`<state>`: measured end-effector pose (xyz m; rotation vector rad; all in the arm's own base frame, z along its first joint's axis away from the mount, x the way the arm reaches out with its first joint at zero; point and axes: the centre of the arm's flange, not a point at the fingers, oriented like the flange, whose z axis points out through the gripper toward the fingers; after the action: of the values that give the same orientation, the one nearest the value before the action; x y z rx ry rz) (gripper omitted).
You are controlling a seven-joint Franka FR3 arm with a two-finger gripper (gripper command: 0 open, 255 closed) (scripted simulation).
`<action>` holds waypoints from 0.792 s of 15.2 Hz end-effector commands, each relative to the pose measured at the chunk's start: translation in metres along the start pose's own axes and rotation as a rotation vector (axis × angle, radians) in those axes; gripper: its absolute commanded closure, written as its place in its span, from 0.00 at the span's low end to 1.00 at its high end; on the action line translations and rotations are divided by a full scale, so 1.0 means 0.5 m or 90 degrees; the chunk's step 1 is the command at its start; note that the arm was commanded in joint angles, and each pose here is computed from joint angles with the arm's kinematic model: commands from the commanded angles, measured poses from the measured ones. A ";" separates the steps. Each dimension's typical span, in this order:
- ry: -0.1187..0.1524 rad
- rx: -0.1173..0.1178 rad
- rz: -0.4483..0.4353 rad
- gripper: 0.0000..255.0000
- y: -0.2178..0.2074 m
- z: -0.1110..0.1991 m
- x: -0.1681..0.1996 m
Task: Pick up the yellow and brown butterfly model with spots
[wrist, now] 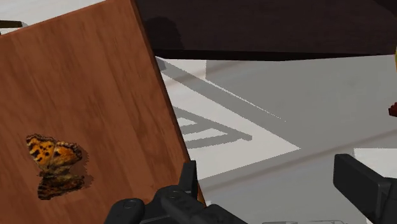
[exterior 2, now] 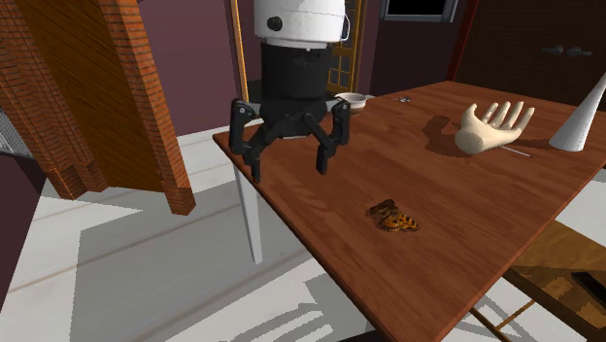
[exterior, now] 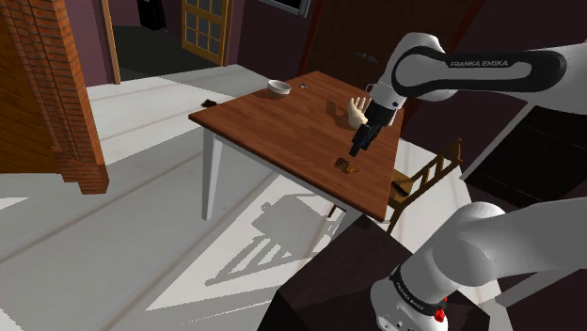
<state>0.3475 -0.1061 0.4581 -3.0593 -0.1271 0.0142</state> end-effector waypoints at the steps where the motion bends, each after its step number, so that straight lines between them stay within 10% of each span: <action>1: 0.007 -0.006 0.008 0.00 0.037 0.029 0.014; 12: 0.040 -0.032 0.055 0.00 0.256 0.182 0.084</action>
<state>0.3932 -0.2140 0.3643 -3.1032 -0.0022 -0.0725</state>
